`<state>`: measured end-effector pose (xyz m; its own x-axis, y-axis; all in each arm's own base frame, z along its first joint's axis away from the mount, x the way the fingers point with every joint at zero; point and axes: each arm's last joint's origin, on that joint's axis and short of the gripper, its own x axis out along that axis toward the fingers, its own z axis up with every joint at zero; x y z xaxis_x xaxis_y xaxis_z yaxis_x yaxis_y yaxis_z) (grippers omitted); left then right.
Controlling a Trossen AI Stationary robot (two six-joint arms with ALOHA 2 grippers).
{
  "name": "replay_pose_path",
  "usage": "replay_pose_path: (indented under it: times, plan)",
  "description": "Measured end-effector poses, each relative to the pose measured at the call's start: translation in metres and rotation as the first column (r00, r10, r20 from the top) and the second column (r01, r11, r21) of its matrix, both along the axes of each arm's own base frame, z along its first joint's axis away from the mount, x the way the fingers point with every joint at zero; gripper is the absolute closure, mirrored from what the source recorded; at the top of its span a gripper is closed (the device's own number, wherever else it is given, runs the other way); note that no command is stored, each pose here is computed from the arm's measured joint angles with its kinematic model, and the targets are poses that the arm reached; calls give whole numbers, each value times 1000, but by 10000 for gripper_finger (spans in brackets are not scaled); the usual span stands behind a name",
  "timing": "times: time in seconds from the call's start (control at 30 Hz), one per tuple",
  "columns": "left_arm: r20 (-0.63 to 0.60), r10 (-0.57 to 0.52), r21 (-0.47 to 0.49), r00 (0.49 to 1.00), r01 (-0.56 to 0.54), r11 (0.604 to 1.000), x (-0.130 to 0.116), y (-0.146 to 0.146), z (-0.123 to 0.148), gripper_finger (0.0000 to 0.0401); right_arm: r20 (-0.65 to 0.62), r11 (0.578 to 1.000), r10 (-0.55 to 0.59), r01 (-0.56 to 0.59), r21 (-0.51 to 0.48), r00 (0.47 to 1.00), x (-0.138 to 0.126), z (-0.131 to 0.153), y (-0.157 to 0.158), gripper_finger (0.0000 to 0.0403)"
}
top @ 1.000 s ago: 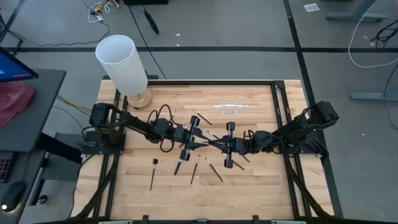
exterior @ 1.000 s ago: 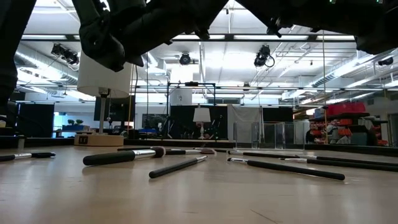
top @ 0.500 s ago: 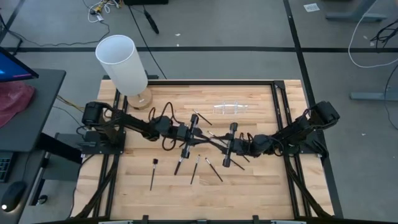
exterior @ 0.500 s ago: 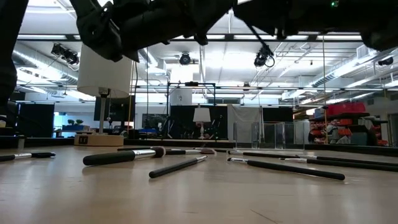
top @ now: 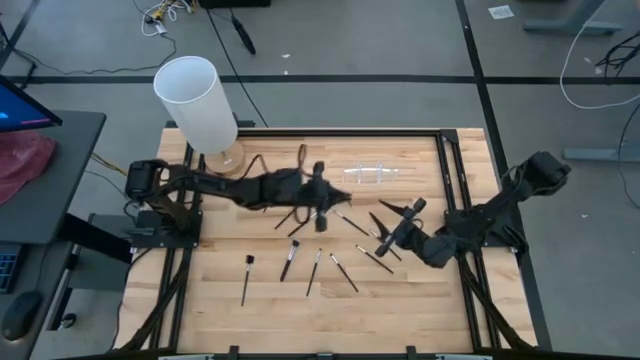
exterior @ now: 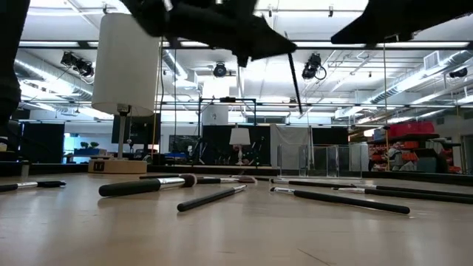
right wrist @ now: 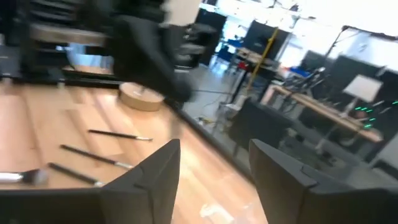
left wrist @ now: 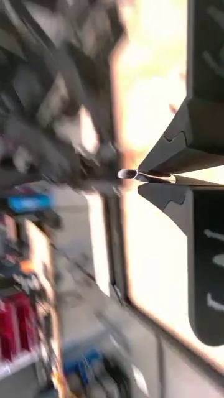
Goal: Put items in baskets/containers
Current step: Put the black eyeshadow brush into the transparent organizer
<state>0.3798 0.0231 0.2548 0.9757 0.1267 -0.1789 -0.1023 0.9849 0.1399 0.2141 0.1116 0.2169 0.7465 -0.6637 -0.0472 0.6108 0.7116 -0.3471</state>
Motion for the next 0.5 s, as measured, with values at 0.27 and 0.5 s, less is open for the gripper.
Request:
replay_pose_path:
  times: [0.27, 0.5]
  plan:
    - [-13, 78, -20, 997, -78, 997, 7, 60, 22, 385, -45, 990, 63, -57, 127, 997, 0, -25, -3, 206]
    - [22, 92, -185, 996, -86, 979, 1, 121, 4, 387, -68, 985, 73, -61, 163, 995, 5, -38, -4, 206]
